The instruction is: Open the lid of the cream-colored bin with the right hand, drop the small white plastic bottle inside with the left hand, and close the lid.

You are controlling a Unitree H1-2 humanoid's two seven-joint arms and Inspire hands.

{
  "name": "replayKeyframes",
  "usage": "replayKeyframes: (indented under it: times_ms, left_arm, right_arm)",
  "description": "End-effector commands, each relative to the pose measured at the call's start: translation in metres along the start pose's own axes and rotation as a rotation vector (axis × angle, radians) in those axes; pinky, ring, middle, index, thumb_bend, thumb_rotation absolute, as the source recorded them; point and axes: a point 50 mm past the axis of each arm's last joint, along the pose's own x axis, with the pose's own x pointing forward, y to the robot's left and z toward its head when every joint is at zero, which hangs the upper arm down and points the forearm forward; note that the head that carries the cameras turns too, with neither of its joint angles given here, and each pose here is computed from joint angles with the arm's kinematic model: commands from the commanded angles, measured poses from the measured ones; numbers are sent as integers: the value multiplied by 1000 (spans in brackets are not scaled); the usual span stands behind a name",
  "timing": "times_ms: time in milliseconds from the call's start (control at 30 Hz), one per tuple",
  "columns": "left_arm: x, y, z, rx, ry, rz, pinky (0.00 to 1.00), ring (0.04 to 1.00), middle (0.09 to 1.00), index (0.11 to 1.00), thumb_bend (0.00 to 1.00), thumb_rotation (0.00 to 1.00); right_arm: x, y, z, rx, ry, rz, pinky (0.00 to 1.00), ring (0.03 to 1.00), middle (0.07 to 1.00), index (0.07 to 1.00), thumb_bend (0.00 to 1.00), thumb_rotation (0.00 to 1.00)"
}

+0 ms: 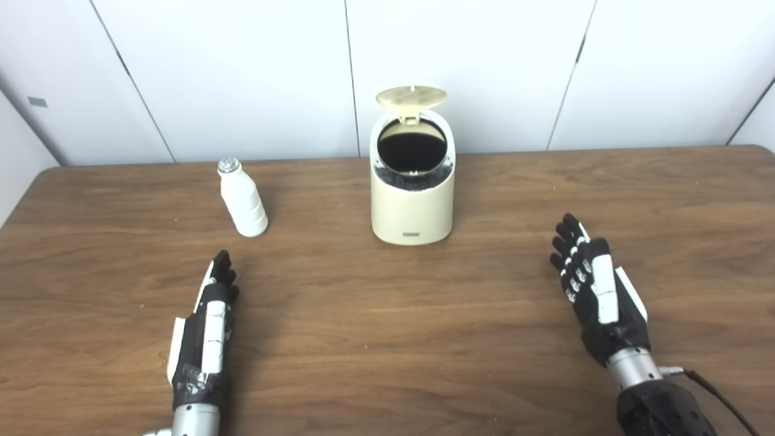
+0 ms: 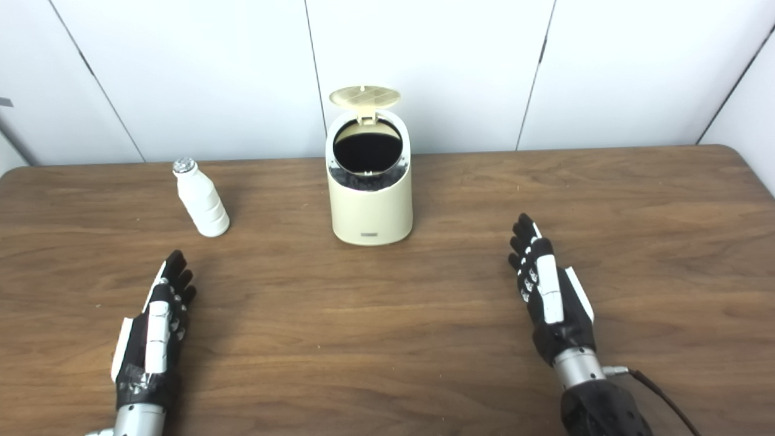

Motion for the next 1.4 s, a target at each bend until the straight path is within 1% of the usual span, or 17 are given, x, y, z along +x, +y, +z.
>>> replayKeyframes:
  times_ms: [0,100,300,400,567,667,700,733,767,800,900,933,967,1033,1133,1233,1367]
  left_arm:
    - [-2,4,8,3,-28,-10,1000,994,1000,985,627,917]
    - [-2,4,9,10,-28,-9,1000,991,1000,985,618,924]
    - [-1,2,5,33,-42,-12,1000,986,998,977,648,923]
    - [-1,1,2,36,-49,-10,978,980,996,971,660,897]
    - [0,-1,-2,28,-59,1,930,955,970,942,644,784]
    - [1,-1,-2,78,-72,-3,910,941,958,936,650,737]
    - [0,-2,1,107,-77,2,901,935,954,935,653,732]
    - [0,-3,3,125,-81,7,906,929,946,936,673,651]
    - [0,-4,7,143,-90,15,908,925,941,936,683,608]
    - [0,-6,10,152,-101,22,891,921,936,936,722,540]
    - [3,-10,22,204,-126,62,864,928,942,943,800,397]
    - [5,-11,27,233,-129,73,839,910,927,931,826,374]
    - [7,-10,32,261,-135,76,840,907,924,930,840,353]
    - [13,-7,41,310,-170,81,793,894,927,932,859,293]
    - [24,-2,51,361,-201,103,769,870,911,925,927,243]
    - [38,3,61,431,-231,137,737,849,888,906,981,227]
    - [54,7,77,526,-214,165,727,869,911,930,985,267]
  right_arm:
    - [-1,0,8,15,-85,-2,1000,1000,1000,1000,668,1000]
    - [-6,-1,4,20,-87,-3,1000,1000,1000,1000,674,1000]
    - [-9,-7,0,-5,-91,-12,1000,1000,1000,1000,659,1000]
    - [-8,-11,-3,-15,-93,-9,1000,1000,1000,1000,645,1000]
    - [-6,-16,-8,-15,-82,-6,1000,1000,1000,1000,626,1000]
    - [-7,-17,-8,-16,-78,-4,1000,1000,1000,1000,627,1000]
    - [-9,-17,-6,-20,-81,0,1000,1000,1000,1000,628,1000]
    - [-10,-18,-4,-24,-84,3,1000,1000,1000,1000,621,1000]
    - [-11,-18,-3,-23,-83,4,1000,1000,1000,1000,617,1000]
    - [-12,-18,-1,-19,-80,4,1000,1000,1000,1000,623,1000]
    - [-14,-18,2,0,-72,12,1000,1000,1000,1000,627,1000]
    - [-15,-19,3,1,-69,12,1000,1000,1000,1000,629,1000]
    - [-15,-19,4,0,-66,12,1000,1000,1000,1000,631,1000]
    - [-16,-19,6,-8,-62,11,1000,1000,1000,1000,634,1000]
    - [-18,-20,10,-10,-56,2,1000,1000,1000,1000,634,1000]
    - [-18,-20,12,-9,-52,-7,1000,1000,1000,1000,637,1000]
    - [-18,-22,14,-14,-43,-10,1000,1000,1000,1000,644,1000]
